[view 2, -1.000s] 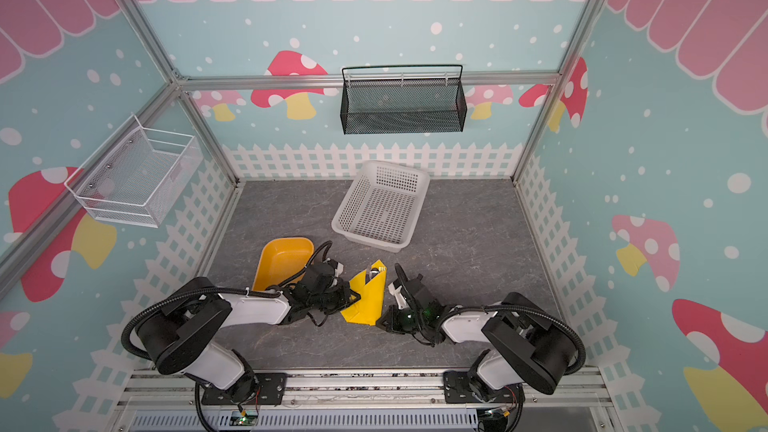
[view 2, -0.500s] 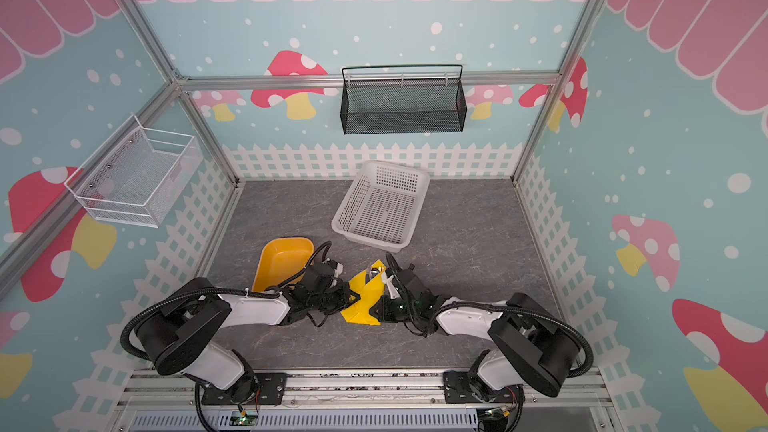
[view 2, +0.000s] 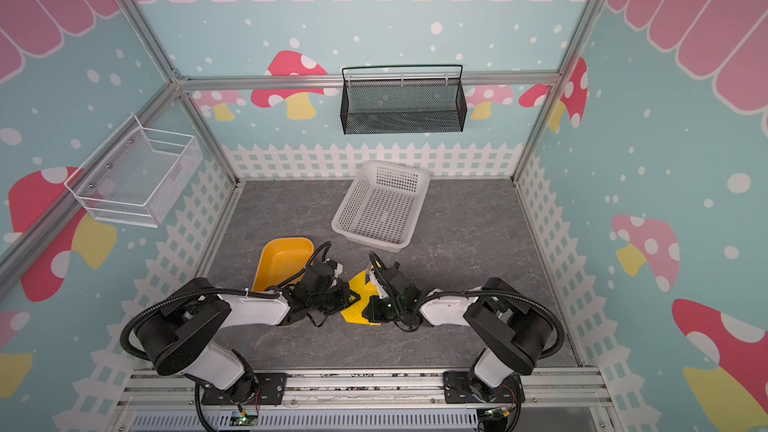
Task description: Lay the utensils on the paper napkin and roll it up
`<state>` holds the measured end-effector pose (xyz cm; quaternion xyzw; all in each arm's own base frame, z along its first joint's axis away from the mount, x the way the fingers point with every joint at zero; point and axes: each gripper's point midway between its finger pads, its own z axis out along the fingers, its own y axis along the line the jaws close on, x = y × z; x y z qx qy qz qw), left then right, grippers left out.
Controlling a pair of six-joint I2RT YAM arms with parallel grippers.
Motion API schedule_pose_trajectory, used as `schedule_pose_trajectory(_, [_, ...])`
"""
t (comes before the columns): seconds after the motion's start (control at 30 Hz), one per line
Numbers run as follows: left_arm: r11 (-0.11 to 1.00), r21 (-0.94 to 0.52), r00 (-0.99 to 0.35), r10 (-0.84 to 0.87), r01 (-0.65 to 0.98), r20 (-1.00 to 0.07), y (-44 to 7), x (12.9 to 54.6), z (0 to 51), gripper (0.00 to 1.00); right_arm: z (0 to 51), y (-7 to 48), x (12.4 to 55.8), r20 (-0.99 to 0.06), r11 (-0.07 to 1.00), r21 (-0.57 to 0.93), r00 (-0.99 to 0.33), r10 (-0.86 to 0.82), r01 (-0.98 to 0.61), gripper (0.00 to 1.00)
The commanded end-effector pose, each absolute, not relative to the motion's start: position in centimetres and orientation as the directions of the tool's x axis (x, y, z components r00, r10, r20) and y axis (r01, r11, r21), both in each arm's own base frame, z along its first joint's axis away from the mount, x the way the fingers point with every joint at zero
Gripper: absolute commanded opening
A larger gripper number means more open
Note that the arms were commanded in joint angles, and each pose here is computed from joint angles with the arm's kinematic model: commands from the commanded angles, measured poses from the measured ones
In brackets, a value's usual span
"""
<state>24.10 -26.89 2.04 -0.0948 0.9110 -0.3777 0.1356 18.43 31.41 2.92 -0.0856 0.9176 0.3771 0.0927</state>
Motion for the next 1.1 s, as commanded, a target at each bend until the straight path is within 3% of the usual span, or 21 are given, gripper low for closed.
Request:
schedule_pose_trajectory(0.0, [0.717,-0.690,-0.946,-0.281,-0.096,-0.160,-26.1,23.8,1.5,0.05,2.0,31.2,18.0,-0.214,0.725,0.651,-0.971,-0.108,-0.224,0.10])
schedule_pose_trajectory(0.2, [0.717,-0.691,-0.945,-0.282,-0.094,-0.164,-26.1,23.8,1.6,0.05,0.9,30.6,17.5,-0.188,0.743,0.637,-0.976,-0.108,-0.205,0.10])
schedule_pose_trajectory(0.43, [0.728,-0.683,-0.930,-0.294,-0.067,-0.222,-25.4,24.2,3.6,0.17,0.7,30.3,17.3,-0.184,0.748,0.633,-0.977,-0.104,-0.199,0.10])
schedule_pose_trajectory(0.57, [0.757,-0.651,-0.919,-0.297,-0.060,-0.261,-24.3,24.1,5.0,0.34,1.0,30.5,17.4,-0.190,0.743,0.637,-0.976,-0.104,-0.204,0.10])
schedule_pose_trajectory(0.8, [0.822,-0.552,-0.884,-0.356,-0.142,-0.302,-20.3,23.2,5.3,0.50,0.8,30.5,17.4,-0.186,0.744,0.636,-0.976,-0.109,-0.204,0.10])
schedule_pose_trajectory(1.07, [0.860,-0.474,-0.894,-0.351,-0.190,-0.278,-19.1,22.7,4.0,0.54,1.3,30.9,17.5,-0.195,0.734,0.642,-0.973,-0.122,-0.220,0.10])
